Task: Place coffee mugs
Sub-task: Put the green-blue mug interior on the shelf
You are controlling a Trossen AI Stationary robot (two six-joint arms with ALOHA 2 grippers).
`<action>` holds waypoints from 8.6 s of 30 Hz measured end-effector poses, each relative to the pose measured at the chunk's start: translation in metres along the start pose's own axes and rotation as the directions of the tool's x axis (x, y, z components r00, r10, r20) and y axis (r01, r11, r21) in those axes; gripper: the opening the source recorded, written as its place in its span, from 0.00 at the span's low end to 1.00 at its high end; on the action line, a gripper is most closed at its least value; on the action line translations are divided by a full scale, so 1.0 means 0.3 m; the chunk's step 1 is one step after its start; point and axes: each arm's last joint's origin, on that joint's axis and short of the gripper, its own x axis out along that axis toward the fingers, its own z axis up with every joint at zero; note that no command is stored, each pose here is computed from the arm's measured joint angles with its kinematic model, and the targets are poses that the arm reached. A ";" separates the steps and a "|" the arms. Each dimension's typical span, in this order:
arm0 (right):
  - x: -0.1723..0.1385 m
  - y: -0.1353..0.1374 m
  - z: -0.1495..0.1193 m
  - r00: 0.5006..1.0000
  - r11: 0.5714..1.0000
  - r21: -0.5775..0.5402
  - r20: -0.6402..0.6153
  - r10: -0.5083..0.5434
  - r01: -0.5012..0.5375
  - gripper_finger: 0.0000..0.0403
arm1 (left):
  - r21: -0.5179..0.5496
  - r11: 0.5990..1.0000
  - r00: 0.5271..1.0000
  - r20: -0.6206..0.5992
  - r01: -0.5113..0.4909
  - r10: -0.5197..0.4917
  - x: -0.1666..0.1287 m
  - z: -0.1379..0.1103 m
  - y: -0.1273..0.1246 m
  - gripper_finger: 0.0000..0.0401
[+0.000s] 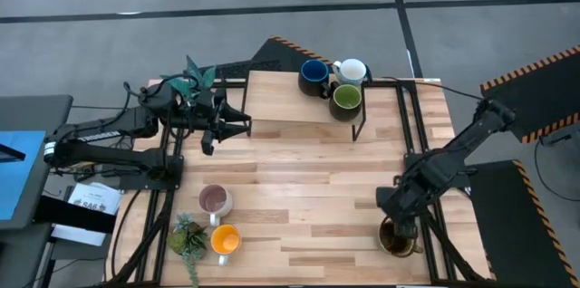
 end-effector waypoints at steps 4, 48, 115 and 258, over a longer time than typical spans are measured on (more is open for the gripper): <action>0.049 0.031 0.025 1.000 0.999 -0.054 -0.004 0.001 -0.001 0.49 | -0.001 1.000 1.000 0.000 0.000 0.000 0.000 0.000 0.000 0.37; -0.149 -0.210 0.604 0.925 0.952 0.280 0.314 -0.212 0.123 0.14 | -0.056 0.997 0.998 -0.047 -0.051 0.049 0.000 -0.018 0.009 0.37; -0.413 -0.232 0.456 0.805 0.899 0.429 0.503 -0.315 0.083 0.56 | -0.095 0.994 0.997 -0.065 -0.046 0.040 0.213 -0.115 0.055 0.37; -0.640 -0.266 0.409 0.313 0.885 0.465 0.840 -0.442 0.002 0.07 | 0.288 0.785 0.617 -0.494 -0.549 0.613 0.720 0.043 0.429 0.30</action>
